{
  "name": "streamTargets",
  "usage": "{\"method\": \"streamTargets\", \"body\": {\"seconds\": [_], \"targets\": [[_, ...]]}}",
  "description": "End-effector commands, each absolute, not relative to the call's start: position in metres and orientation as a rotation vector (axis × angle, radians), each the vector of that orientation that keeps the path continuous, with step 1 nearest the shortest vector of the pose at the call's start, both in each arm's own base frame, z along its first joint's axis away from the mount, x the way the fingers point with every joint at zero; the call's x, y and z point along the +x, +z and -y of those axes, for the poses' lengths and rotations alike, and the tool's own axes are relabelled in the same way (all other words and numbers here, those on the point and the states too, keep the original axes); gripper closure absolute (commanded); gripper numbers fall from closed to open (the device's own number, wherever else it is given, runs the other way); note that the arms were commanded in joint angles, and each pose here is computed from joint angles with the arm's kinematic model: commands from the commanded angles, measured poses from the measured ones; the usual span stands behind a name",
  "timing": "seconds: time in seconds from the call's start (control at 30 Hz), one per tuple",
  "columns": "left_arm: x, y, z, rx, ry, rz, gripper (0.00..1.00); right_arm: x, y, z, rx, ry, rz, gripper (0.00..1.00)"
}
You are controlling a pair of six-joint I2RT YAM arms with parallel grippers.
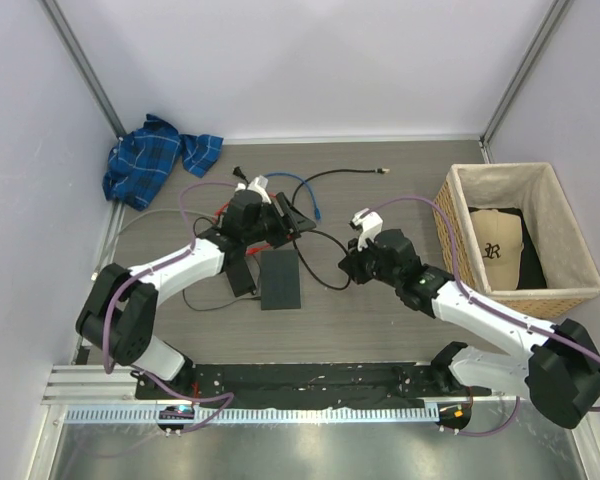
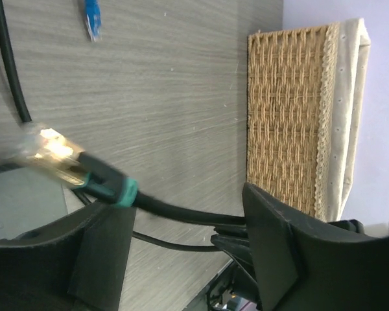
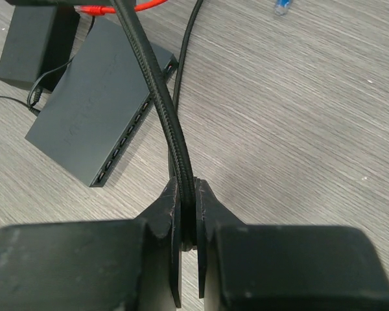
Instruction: Insert the plug into the switch port
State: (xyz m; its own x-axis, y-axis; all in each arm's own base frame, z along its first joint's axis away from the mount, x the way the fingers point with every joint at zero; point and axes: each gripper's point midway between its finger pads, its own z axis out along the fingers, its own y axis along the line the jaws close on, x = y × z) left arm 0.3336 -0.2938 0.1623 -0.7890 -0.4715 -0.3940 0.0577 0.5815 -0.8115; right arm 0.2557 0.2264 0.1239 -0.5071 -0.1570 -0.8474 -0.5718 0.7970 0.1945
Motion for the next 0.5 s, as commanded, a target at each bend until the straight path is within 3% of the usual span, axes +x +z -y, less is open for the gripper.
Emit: {"method": "streamTargets", "body": {"seconds": [0.0, 0.03, 0.17, 0.23, 0.33, 0.37, 0.47], "targets": [[0.344, 0.195, 0.315, -0.333, -1.258, -2.096, 0.43, 0.264, 0.145, -0.227, -0.481, 0.579, -1.981, 0.99], [0.342, 0.196, 0.317, -0.325, -1.265, -2.092, 0.48, 0.263, 0.143, -0.226, -0.479, 0.577, -1.986, 0.99], [0.333, 0.201, 0.328, -0.251, -1.293, -2.077, 0.88, 0.258, 0.135, -0.227, -0.489, 0.586, -2.014, 0.98], [0.326, 0.199, 0.331, -0.198, -1.309, -2.074, 0.99, 0.255, 0.135, -0.229, -0.493, 0.609, -2.017, 0.93], [0.317, 0.190, 0.331, -0.141, -1.316, -2.070, 1.00, 0.253, 0.143, -0.232, -0.498, 0.639, -2.023, 0.80], [0.314, 0.189, 0.330, -0.127, -1.325, -2.063, 1.00, 0.249, 0.144, -0.232, -0.508, 0.648, -2.038, 0.70], [0.301, 0.177, 0.327, -0.078, -1.340, -2.052, 1.00, 0.247, 0.168, -0.240, -0.518, 0.706, -2.004, 0.53]]}}
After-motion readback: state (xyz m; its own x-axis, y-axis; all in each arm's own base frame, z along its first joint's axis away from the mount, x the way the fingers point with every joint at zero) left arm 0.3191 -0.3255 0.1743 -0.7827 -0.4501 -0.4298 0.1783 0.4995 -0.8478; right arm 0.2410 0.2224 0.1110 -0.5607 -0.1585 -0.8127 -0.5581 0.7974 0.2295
